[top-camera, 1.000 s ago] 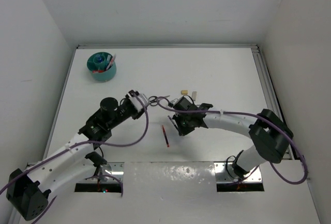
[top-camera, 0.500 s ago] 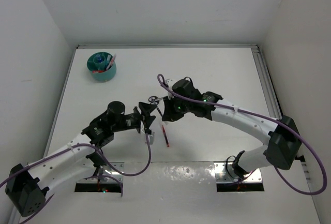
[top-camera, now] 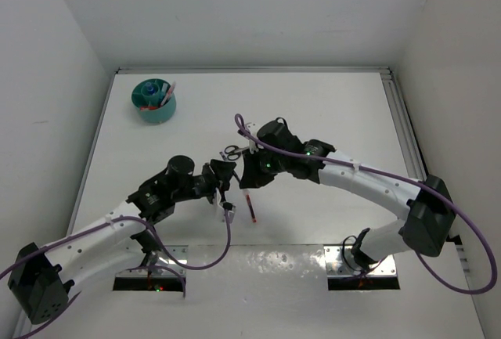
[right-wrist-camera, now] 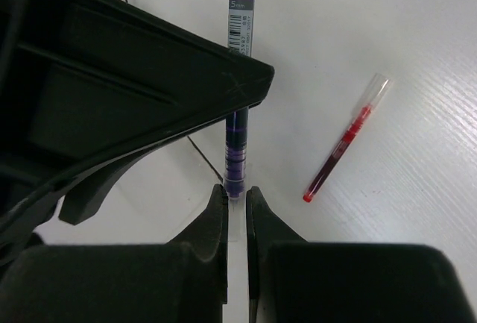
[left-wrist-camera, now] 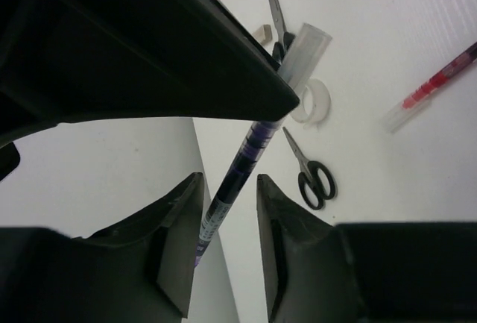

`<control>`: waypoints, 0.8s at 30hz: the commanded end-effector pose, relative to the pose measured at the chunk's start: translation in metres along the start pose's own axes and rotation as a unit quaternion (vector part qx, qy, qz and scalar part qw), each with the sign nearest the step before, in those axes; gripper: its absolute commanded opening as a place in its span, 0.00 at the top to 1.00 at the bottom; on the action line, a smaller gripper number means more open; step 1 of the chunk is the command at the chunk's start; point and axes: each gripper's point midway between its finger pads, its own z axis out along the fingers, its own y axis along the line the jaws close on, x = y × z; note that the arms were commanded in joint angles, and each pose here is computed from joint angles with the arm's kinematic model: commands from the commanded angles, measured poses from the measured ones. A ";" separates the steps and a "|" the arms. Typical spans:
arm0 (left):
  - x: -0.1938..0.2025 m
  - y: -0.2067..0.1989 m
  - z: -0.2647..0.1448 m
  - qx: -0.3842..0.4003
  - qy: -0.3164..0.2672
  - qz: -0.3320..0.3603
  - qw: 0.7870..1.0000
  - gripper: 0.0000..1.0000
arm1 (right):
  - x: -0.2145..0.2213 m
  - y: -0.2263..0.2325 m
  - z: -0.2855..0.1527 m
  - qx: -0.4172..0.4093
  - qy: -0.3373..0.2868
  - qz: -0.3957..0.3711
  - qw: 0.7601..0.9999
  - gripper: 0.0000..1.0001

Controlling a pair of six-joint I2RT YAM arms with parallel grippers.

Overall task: Sort the stationery into containers
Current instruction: Pick up the pen from the center of the board.

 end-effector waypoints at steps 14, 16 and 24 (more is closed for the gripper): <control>0.005 0.015 -0.006 -0.045 0.020 -0.097 0.994 1.00 | -0.059 0.012 -0.044 0.009 -0.115 -0.034 0.993 0.09; 0.012 0.016 -0.010 -0.054 0.031 -0.137 0.989 1.00 | -0.073 -0.004 -0.063 0.048 -0.151 -0.033 0.987 0.01; 0.060 0.051 -0.039 -0.205 0.057 -0.410 0.887 1.00 | -0.101 -0.052 -0.154 0.177 -0.294 -0.034 0.938 0.01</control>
